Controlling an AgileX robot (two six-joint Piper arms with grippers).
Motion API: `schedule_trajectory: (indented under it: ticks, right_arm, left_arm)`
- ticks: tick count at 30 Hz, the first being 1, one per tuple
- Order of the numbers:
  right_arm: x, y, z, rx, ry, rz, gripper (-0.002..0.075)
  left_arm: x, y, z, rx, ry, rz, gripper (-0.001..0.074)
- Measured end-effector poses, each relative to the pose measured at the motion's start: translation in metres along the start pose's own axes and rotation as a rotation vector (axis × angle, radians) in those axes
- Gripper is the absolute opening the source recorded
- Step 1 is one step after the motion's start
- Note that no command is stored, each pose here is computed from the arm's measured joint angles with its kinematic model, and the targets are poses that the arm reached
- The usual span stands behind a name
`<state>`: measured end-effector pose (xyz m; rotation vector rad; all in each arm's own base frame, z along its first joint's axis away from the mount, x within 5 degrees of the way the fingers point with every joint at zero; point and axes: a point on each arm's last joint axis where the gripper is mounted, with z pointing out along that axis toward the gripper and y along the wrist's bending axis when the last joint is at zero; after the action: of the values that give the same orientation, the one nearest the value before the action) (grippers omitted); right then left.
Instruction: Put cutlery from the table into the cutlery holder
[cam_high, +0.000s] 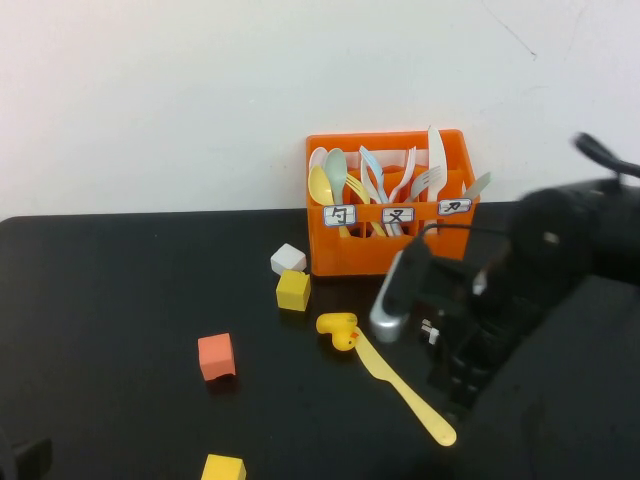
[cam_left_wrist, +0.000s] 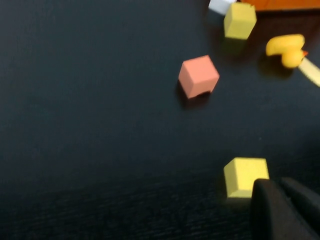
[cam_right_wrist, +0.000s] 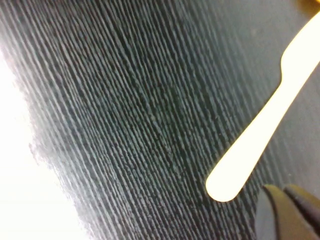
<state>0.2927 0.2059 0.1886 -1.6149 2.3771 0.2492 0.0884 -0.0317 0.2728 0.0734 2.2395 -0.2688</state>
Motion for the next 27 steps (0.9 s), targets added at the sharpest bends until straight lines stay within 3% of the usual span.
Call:
schedule_trajectory:
  ticks: [4, 11, 14, 27]
  right_arm:
    - [-0.012, -0.011, 0.018, -0.067, 0.083, -0.003, 0.0092]
    - [-0.018, -0.022, 0.043, -0.063, 0.096, 0.016, 0.0379]
    - [-0.019, -0.026, 0.054, -0.044, 0.082, 0.02, 0.0456]
    - [-0.016, -0.036, 0.089, 0.008, 0.077, 0.009, 0.0493]
  left_arm:
    - [0.007, 0.002, 0.005, -0.011, 0.022, 0.008, -0.0001]
    - [0.007, 0.001, 0.005, -0.006, 0.017, 0.008, -0.0001]
    - [0.006, 0.001, 0.005, 0.001, 0.007, 0.009, -0.0001]
    - [0.003, 0.002, 0.005, -0.009, -0.028, 0.042, -0.0001]
